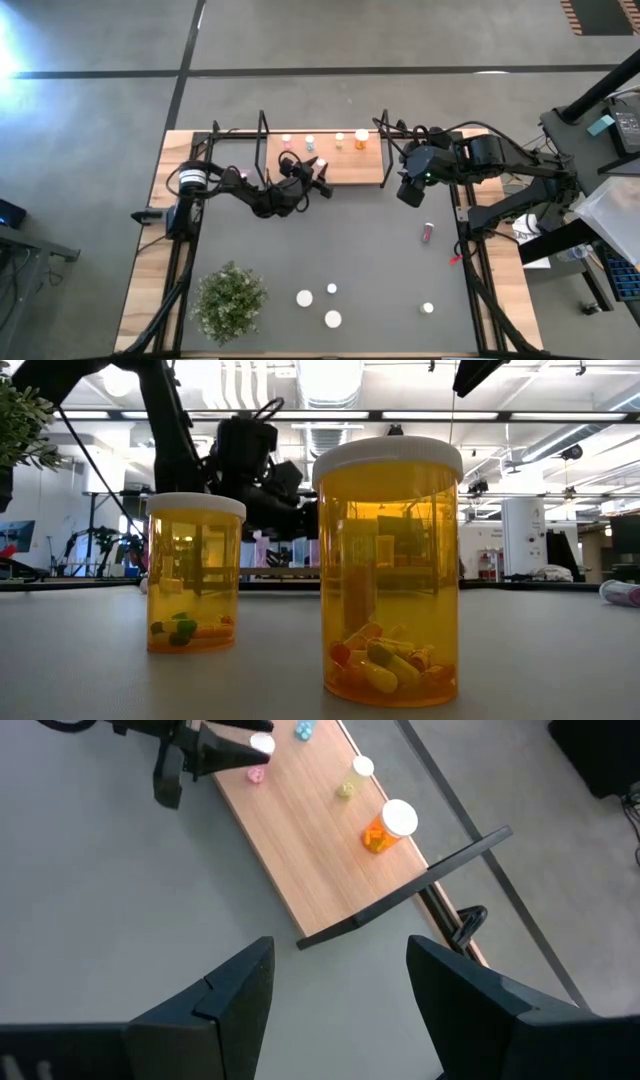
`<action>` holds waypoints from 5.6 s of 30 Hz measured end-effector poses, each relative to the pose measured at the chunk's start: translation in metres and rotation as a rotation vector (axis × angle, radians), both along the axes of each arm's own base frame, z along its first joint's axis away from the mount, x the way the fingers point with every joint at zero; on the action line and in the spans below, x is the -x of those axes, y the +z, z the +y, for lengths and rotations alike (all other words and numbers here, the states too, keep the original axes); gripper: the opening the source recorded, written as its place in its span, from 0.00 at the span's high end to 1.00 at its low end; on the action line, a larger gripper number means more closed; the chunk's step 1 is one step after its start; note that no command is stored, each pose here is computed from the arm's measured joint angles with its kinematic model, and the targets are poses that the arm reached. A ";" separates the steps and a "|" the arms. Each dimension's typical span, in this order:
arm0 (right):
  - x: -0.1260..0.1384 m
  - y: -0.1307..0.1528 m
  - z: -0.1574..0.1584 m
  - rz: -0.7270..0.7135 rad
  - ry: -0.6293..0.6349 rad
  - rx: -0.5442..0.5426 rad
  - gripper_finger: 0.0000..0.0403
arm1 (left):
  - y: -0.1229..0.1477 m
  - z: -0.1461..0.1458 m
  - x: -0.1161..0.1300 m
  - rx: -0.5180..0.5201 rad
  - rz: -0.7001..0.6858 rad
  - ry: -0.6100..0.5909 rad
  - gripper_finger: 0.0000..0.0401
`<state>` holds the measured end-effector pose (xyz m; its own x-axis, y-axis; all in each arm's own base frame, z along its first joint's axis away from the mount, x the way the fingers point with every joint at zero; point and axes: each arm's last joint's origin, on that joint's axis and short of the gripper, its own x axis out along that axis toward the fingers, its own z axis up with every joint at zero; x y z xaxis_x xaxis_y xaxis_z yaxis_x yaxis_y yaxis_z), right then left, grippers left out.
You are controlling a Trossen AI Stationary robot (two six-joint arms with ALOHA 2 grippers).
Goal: Pick and place medicine bottles onto shelf by color
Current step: Put the right pink pill bottle on the shelf aligned with the other pink pill bottle
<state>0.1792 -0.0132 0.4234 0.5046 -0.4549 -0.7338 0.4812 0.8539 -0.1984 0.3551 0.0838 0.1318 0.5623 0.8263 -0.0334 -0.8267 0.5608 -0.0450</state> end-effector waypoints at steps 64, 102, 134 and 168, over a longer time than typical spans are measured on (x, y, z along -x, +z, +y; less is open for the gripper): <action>0.000 0.000 0.000 0.000 0.000 0.000 0.46 | 0.119 0.061 -0.022 0.849 0.441 -0.126 0.44; 0.000 0.000 0.000 0.000 0.000 0.000 0.46 | 0.112 0.066 -0.015 0.803 0.553 -0.057 0.74; 0.000 0.000 0.000 0.000 0.000 0.000 0.46 | 0.110 0.084 0.046 0.566 0.863 -0.382 0.74; 0.000 0.000 0.000 0.000 0.000 0.000 0.46 | 0.108 0.117 0.071 0.428 1.052 -0.609 0.74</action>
<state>0.1794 -0.0132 0.4234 0.5049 -0.4548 -0.7337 0.4812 0.8539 -0.1982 0.2844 0.2006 0.2400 0.3846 0.2610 -0.8854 -0.1914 0.9609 0.2001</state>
